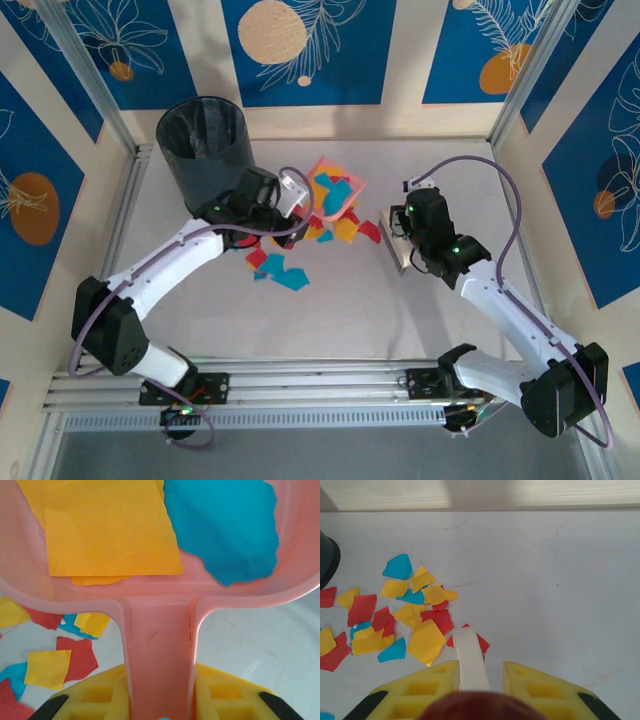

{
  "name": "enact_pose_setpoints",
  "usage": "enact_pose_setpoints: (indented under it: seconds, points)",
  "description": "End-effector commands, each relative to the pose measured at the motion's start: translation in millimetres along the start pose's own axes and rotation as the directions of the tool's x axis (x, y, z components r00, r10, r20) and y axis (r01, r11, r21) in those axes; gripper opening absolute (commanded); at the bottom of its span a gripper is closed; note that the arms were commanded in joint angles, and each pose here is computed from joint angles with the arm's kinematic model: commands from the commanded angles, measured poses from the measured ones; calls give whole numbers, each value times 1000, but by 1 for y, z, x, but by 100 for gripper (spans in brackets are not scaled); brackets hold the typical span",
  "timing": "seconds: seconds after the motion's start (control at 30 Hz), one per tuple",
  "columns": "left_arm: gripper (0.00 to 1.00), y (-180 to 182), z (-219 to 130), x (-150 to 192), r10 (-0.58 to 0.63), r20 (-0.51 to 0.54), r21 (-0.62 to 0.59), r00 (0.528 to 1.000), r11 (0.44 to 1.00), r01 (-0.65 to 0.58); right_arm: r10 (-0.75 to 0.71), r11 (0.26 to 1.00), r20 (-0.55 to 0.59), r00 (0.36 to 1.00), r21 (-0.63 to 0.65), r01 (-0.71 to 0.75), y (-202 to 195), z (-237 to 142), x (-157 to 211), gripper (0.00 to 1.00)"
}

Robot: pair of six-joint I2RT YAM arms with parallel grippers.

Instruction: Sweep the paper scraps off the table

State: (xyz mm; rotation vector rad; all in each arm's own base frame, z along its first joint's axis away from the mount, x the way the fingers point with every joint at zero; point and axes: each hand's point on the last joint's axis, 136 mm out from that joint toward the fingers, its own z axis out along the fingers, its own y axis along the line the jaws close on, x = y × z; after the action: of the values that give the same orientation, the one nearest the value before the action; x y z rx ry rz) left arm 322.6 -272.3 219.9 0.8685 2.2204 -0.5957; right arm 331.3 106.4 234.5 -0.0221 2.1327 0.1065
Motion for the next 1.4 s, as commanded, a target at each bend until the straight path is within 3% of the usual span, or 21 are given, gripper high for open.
enact_pose_setpoints:
  seconds: [0.0, 0.33, 0.7, 1.03, 1.37]
  points:
    - [0, -5, -32, -39, -45, 107, 71, 993, 997, 37, 30, 999, 41, 999, -23, -29, 3, 1, -9, 0]
    - [0, 25, -75, -82, -152, 215, 83, 965, 987, 137, 42, 999, 31, 999, -32, -41, 5, 2, -7, 0]
    - [0, 62, -106, -104, -272, 283, 92, 920, 962, 256, 38, 999, 19, 999, -28, -37, 5, 5, -6, 0]
    - [0, 101, -130, -114, -426, 359, 95, 830, 902, 422, 37, 999, 10, 999, -19, -37, 4, 4, -5, 0]
    - [0, 141, -135, -106, -618, 352, 158, 703, 780, 606, 39, 999, 6, 999, -18, -38, 4, 5, -5, 0]
